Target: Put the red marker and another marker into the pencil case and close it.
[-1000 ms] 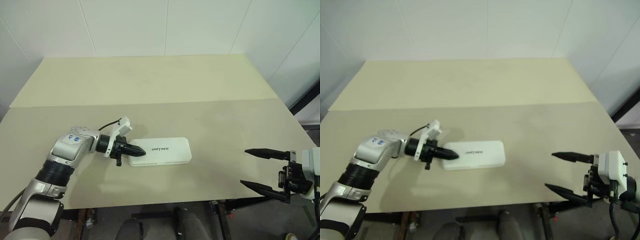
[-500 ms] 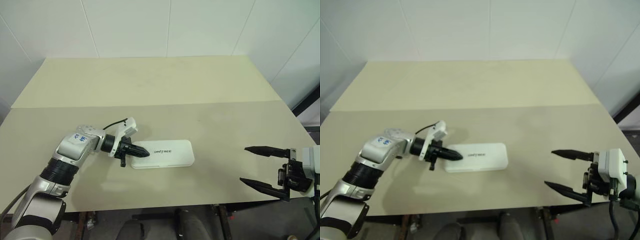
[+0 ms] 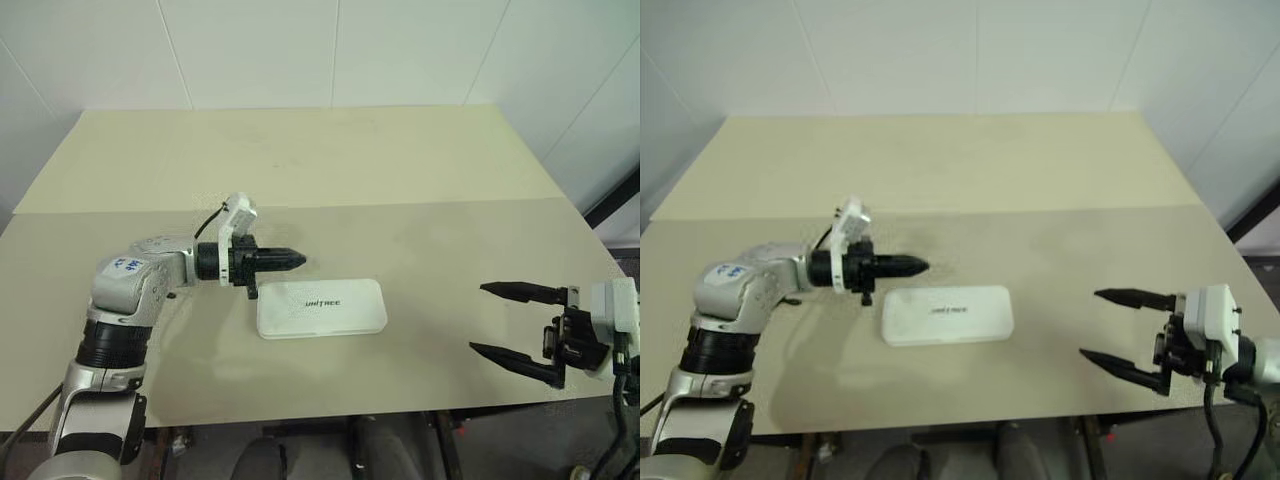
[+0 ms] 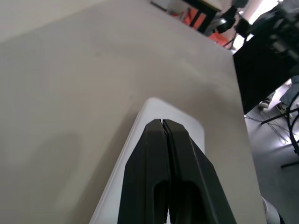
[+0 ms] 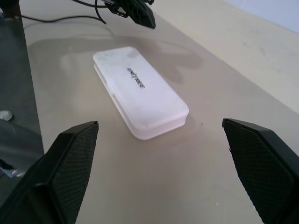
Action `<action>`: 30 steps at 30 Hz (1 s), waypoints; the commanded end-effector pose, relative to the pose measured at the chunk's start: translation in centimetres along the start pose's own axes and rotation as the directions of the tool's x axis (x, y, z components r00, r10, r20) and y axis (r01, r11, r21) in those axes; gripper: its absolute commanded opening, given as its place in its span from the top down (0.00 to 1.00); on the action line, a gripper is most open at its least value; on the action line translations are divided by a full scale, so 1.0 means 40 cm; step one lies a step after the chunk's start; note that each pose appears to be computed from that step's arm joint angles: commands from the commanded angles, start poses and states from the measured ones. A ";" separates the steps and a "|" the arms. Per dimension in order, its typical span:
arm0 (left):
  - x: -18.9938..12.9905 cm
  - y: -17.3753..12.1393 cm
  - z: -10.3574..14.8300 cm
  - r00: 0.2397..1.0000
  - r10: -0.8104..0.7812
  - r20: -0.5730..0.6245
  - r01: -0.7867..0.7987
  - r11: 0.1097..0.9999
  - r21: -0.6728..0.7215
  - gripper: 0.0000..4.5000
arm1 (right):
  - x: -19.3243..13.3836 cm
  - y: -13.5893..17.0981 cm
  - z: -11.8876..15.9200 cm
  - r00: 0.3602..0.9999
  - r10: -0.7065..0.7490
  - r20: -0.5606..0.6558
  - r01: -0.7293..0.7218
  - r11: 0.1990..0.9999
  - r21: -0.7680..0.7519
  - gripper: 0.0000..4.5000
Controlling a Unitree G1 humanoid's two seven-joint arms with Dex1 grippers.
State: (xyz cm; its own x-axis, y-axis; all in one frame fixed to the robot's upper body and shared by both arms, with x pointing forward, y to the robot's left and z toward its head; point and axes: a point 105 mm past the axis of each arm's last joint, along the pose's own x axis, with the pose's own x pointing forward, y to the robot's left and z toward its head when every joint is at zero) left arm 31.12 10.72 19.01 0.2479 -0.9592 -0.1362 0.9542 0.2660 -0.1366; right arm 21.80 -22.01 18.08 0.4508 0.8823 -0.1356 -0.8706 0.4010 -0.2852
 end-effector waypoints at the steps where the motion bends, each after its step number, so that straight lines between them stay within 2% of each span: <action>1: -0.010 -0.030 0.021 0.995 -0.068 0.072 0.058 0.990 0.131 0.91 | 0.005 -0.002 0.004 1.000 0.026 0.001 -0.026 1.000 -0.014 0.00; 4: -0.033 -0.055 -0.008 0.984 -0.176 0.010 0.167 0.948 0.271 0.71 | 0.015 -0.006 0.008 0.997 0.072 -0.004 -0.072 0.997 -0.012 0.00; 6: -0.052 -0.039 0.006 0.981 -0.188 0.040 0.164 0.928 0.335 0.55 | 0.013 -0.016 0.010 0.997 0.075 -0.016 -0.075 0.997 -0.021 0.00; 9: -0.059 -0.029 0.014 0.978 -0.200 0.056 0.166 0.914 0.370 0.33 | 0.003 -0.027 0.011 0.997 0.071 -0.021 -0.071 0.997 -0.026 0.00; 13: -0.110 -0.022 -0.028 0.965 -0.257 -0.053 0.255 0.876 0.410 0.02 | 0.009 -0.034 0.021 0.998 0.064 -0.023 -0.065 0.997 -0.046 0.00; 20: -0.145 -0.027 -0.051 0.929 -0.354 -0.110 0.368 0.845 0.388 0.01 | 0.012 -0.034 0.022 0.997 0.065 -0.028 -0.067 0.996 -0.062 0.00; 23: -0.159 -0.006 -0.077 0.922 -0.320 -0.219 0.384 0.834 0.398 0.01 | 0.019 -0.038 0.023 0.998 0.063 -0.021 -0.064 0.995 -0.074 0.00; 26: -0.166 0.010 -0.074 0.917 -0.304 -0.259 0.389 0.825 0.409 0.01 | 0.027 -0.042 0.031 0.998 0.057 -0.005 -0.057 0.995 -0.087 0.00; 30: -0.166 0.021 -0.052 0.921 -0.305 -0.241 0.382 0.823 0.420 0.01 | 0.032 -0.045 0.037 0.999 0.045 0.012 -0.044 0.994 -0.098 0.00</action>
State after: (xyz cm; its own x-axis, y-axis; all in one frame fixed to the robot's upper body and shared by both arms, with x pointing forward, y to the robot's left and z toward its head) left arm 30.97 17.14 16.87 -0.0027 -0.9507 -0.3101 0.9661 -0.0825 0.2445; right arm 23.79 -21.63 19.19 0.4124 0.8979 -0.1538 -0.8767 0.3453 -0.3350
